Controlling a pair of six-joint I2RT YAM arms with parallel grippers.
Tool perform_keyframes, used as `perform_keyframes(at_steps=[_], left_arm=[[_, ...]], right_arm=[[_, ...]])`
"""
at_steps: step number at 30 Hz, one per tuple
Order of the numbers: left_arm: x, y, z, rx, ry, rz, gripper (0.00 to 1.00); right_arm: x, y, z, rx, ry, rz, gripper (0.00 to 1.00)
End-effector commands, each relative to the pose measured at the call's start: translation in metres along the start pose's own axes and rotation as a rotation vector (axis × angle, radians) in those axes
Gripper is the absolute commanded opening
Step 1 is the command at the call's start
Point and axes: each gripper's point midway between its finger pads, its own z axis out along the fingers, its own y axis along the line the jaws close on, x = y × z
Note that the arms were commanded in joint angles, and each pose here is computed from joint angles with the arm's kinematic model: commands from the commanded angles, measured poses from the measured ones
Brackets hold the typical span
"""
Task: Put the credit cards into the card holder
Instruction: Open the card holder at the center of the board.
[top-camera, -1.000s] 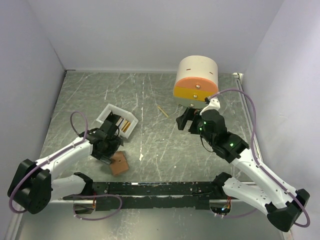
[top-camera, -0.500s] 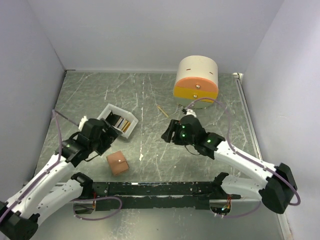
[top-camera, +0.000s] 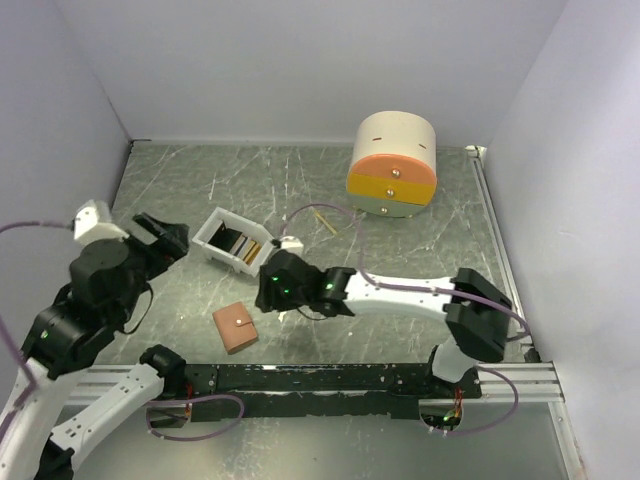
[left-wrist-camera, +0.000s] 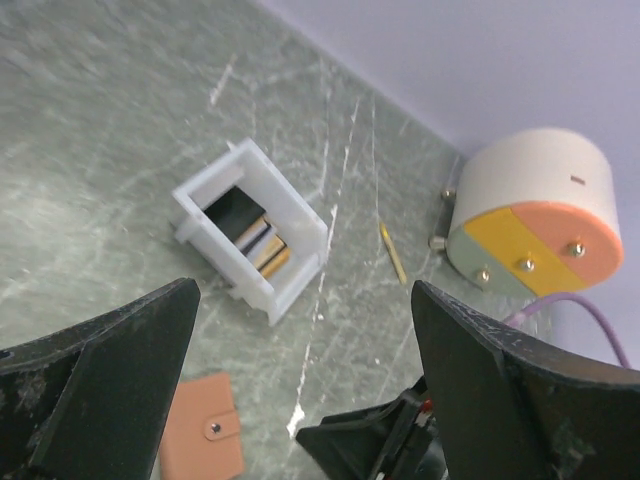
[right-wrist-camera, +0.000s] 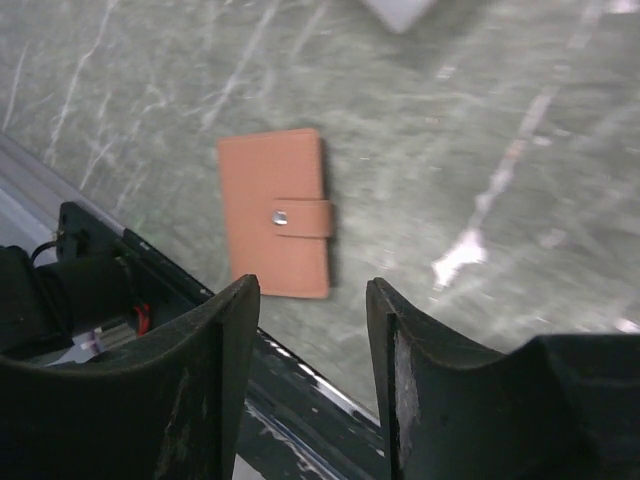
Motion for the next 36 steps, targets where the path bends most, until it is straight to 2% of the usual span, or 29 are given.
perform_keyframes(at_steps=[1,7,14,22,26,32,36], left_arm=[[-0.036,0.028,-0.029,-0.049,-0.153,0.032,1.00],[-0.060,0.042,-0.055,-0.021,-0.277,-0.022,1.00],[-0.060,0.050,-0.061,-0.040,-0.276,-0.025,1.00],[-0.049,0.046,-0.053,-0.027,-0.237,-0.023,1.00],[-0.043,0.044,-0.049,-0.019,-0.216,-0.015,1.00],[-0.024,0.041,-0.036,-0.020,-0.150,0.022,0.98],[-0.005,0.037,-0.023,-0.017,-0.083,0.061,0.96]], right_arm=[[0.009,0.033,0.023,-0.013,0.008,-0.076,0.47],[0.036,0.054,0.053,0.034,0.086,-0.198,0.43],[0.058,0.047,0.083,0.094,0.169,-0.266,0.41],[0.075,0.017,0.107,0.219,0.226,-0.344,0.39],[0.073,0.001,0.107,0.285,0.213,-0.373,0.28],[0.063,-0.009,0.097,0.310,0.162,-0.402,0.02],[0.053,-0.009,0.085,0.298,0.122,-0.399,0.00]])
